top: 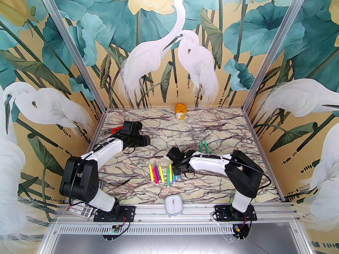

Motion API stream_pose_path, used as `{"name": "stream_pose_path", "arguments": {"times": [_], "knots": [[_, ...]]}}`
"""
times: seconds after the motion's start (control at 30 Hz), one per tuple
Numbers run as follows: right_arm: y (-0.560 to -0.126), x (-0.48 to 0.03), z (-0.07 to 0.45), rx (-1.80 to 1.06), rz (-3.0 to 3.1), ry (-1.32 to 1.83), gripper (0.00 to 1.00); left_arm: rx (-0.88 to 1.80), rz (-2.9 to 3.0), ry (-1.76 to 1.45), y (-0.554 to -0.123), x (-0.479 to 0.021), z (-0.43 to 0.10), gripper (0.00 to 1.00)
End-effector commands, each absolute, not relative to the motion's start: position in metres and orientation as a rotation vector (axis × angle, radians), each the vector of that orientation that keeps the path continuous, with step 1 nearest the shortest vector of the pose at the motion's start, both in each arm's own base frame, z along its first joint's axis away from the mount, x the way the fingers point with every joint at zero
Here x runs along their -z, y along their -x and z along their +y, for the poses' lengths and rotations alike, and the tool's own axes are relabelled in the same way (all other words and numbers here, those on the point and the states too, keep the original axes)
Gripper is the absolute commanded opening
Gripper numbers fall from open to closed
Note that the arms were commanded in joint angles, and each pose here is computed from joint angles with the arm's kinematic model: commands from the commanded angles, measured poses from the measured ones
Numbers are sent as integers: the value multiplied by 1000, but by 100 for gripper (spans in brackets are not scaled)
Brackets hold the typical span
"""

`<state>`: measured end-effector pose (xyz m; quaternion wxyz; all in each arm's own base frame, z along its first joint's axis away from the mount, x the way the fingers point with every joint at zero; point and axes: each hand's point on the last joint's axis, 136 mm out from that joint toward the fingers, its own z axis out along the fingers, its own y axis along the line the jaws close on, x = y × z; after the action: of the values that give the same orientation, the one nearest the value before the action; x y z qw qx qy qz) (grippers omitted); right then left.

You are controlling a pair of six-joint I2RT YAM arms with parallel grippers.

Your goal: Open the pen caps

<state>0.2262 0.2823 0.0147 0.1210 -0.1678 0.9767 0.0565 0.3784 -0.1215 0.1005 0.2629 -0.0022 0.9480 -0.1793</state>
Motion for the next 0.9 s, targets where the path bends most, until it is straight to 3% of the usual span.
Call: {"name": "stream_pose_path", "arguments": {"times": [0.0, 0.43, 0.57, 0.87], "knots": [[-230, -13, 280, -103, 2862, 474, 37, 502, 2534, 0, -378, -109, -122, 58], [-233, -3, 268, 34, 2877, 490, 26, 537, 2526, 2, -379, -110, -126, 58], [-235, -1, 266, 57, 2871, 502, 18, 577, 2526, -6, -378, -110, -131, 59], [-246, -34, 275, -173, 2752, 531, 12, 846, 2486, -127, -364, -119, -176, 59]]}}
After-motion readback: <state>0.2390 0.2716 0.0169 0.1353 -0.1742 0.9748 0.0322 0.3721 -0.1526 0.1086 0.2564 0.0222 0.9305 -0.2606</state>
